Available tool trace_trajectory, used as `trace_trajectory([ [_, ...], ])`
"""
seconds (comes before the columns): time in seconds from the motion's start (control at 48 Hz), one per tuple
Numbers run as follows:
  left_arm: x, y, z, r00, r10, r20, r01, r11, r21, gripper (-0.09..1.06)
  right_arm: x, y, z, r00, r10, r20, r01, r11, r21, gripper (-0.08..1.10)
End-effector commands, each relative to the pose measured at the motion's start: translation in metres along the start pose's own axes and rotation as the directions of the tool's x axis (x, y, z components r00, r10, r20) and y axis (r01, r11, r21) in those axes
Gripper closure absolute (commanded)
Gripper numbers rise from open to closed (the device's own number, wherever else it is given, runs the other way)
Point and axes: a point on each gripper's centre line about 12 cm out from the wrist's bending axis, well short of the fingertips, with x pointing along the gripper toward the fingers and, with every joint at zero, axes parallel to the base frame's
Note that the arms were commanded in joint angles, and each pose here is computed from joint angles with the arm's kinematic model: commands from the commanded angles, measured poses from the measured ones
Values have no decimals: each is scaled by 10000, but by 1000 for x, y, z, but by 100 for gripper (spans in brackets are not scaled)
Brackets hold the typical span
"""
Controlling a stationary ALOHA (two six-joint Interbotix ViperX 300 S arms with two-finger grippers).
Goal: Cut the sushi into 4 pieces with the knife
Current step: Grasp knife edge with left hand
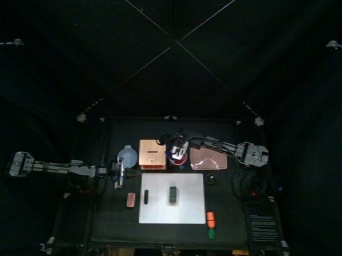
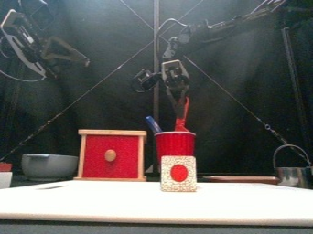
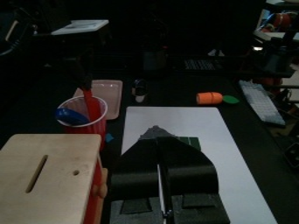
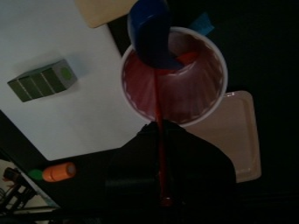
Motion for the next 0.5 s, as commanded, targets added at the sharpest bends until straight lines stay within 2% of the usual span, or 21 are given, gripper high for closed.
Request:
trace_trajectory([
  [0.021,2,1,7,9998,30,215,-30,10000,-4,99,-49,7,-3,9960,-13,893,30,9998,-188,84],
  [0.083,2,1,7,9997,30,245,-30,10000,-4,96,-70,12,-6,9916,-50,1290,89,9995,-294,84],
  [0.208,3,1,11,9990,45,445,-45,10000,-21,82,-109,30,-16,9769,-34,2137,178,9977,-657,84],
  [0.354,2,1,17,9955,46,950,-45,10000,-5,61,-142,54,-38,9560,-216,2925,575,9917,-1150,84],
  [0.5,0,1,21,9866,31,1634,-28,10000,-19,37,-162,78,-57,9274,-596,3693,1253,9796,-1568,84],
])
